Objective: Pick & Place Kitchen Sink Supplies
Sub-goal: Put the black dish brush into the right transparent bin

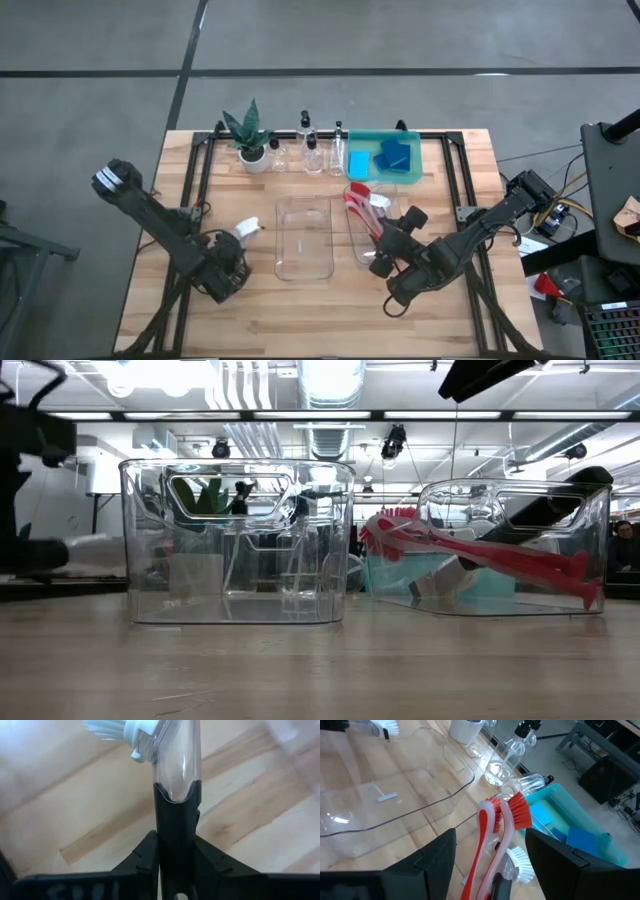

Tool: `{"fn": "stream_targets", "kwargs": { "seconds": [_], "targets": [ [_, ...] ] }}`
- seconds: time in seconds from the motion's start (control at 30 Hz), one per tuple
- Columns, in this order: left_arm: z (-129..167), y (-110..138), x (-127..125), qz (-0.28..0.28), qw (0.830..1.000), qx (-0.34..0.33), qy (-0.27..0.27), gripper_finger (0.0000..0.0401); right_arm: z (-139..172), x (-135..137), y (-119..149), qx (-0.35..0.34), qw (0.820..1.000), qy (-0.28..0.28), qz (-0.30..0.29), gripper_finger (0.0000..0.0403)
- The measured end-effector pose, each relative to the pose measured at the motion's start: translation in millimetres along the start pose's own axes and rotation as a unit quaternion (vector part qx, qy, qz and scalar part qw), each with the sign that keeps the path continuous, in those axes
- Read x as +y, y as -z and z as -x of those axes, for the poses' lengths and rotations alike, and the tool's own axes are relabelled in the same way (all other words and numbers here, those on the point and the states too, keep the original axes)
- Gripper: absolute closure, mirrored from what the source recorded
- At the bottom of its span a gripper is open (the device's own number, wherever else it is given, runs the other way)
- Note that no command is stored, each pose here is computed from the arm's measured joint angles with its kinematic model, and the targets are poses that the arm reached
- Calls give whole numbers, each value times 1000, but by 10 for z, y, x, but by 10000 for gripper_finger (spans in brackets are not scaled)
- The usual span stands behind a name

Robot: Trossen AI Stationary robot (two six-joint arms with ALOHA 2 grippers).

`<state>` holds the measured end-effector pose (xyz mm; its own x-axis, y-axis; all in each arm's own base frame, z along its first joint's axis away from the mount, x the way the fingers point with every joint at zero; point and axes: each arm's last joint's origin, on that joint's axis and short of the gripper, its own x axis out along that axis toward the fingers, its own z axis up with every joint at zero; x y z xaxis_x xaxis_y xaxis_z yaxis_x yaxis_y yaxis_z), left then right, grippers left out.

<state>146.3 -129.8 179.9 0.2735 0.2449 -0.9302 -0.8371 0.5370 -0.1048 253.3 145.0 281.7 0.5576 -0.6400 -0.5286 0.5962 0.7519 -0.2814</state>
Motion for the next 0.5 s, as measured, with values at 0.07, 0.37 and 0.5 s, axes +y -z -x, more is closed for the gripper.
{"fn": "stream_targets", "kwargs": {
  "seconds": [0.07,0.37,0.5],
  "targets": [
    [95,-44,-11,-7,1000,-12,12,322,0,0,-3,-5,1000,3,-1,173],
    [613,-292,-68,-28,988,-91,121,324,49,11,-102,-17,1000,-7,-5,176],
    [839,-405,-84,-46,976,-141,160,326,67,26,-144,-23,1000,-16,-5,177]
  ]
}}
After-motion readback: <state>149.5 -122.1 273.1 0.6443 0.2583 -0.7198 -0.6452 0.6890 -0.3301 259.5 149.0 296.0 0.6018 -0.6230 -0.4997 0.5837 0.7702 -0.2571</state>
